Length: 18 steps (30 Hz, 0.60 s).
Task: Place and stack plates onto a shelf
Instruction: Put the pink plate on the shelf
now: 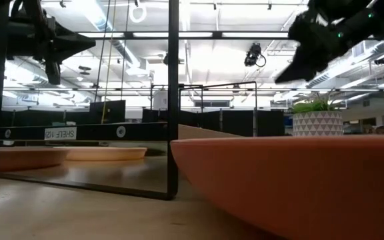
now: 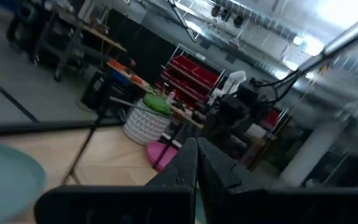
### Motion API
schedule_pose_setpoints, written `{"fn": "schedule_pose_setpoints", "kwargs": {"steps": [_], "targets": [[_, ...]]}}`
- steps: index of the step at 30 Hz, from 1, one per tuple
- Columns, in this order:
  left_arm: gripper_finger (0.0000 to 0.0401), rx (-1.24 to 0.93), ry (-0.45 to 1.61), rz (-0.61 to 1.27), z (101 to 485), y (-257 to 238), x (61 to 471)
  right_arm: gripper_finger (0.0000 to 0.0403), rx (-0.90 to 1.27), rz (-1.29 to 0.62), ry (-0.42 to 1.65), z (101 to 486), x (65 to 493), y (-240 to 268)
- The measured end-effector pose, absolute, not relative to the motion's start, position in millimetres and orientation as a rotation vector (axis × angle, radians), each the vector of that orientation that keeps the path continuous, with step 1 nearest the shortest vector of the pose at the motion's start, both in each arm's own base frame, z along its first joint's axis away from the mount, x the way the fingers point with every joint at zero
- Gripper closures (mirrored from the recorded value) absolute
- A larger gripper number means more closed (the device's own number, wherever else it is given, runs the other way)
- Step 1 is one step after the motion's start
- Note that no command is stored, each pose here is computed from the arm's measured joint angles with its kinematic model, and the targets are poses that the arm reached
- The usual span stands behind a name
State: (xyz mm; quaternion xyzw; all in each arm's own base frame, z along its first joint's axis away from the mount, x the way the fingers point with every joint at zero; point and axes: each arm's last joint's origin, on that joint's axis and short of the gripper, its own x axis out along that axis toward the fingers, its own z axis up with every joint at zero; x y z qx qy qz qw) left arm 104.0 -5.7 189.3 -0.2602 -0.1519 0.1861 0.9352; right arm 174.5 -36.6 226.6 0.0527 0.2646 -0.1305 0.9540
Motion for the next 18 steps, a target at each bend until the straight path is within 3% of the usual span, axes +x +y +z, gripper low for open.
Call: {"fn": "schedule_pose_setpoints", "kwargs": {"steps": [8,14,18], "targets": [[0.0392,-0.151,-0.224,0.428,189,-6,104,0.0325,0.128,-0.288,0.797,194,190,-19],[0.0392,-0.141,-0.222,0.429,189,-6,104,0.0282,0.178,-0.581,1.060,185,192,-25],[0.0392,-0.140,-0.221,0.429,189,-6,104,0.0268,0.196,-0.668,1.166,181,205,-30]]}}
